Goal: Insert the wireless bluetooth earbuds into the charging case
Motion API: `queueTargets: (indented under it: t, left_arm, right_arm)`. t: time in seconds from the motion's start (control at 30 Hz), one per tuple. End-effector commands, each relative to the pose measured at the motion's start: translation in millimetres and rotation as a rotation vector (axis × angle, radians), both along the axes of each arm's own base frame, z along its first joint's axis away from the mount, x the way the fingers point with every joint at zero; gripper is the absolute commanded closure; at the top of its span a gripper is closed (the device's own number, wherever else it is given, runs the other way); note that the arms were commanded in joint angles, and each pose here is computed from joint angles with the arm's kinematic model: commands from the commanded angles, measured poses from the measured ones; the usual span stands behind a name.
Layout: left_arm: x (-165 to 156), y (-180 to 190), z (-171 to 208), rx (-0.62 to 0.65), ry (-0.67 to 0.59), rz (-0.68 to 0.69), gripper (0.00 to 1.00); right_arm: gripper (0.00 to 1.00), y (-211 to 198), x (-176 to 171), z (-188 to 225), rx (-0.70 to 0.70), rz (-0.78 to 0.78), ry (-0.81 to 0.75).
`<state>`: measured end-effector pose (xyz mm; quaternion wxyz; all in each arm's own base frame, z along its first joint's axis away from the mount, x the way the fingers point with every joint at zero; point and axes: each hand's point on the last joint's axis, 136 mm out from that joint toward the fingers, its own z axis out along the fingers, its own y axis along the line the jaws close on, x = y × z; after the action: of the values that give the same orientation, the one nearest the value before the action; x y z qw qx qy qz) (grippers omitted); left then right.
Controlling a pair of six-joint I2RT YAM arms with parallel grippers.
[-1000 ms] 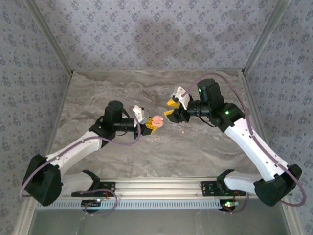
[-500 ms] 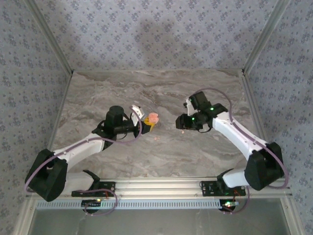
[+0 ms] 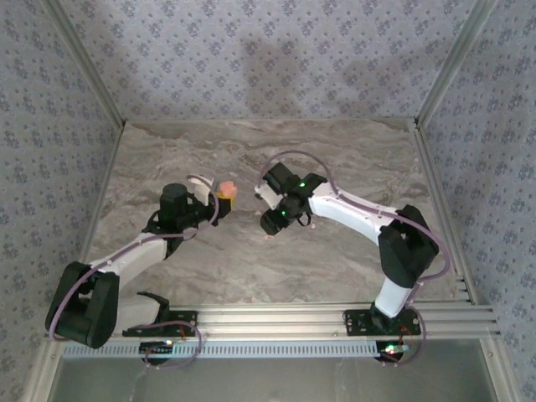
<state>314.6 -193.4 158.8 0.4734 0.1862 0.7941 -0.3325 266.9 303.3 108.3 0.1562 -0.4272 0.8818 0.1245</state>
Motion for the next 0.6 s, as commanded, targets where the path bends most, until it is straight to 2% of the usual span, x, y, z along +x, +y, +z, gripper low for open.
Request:
queueTargets:
  t: [0.0, 0.1, 0.2, 0.3, 0.57]
  left_arm:
    - [9, 13, 21, -0.046, -0.057, 0.078, 0.90]
    - [12, 24, 20, -0.045, -0.053, 0.114, 0.90]
    - [14, 31, 21, -0.045, -0.055, 0.135, 0.90]
    - [16, 35, 21, -0.046, -0.053, 0.148, 0.90]
    - [17, 37, 20, -0.046, -0.049, 0.151, 0.90]
  right_arm:
    - [0.42, 4, 2, -12, -0.090, 0.413, -0.129]
    - [0.38, 8, 3, -26, -0.098, 0.607, -0.176]
    - [0.38, 11, 0, -39, -0.099, 0.719, -0.169]
    - [0.38, 13, -1, -50, -0.107, 0.779, -0.149]
    - [0.38, 18, 5, -70, -0.119, 0.808, -0.135]
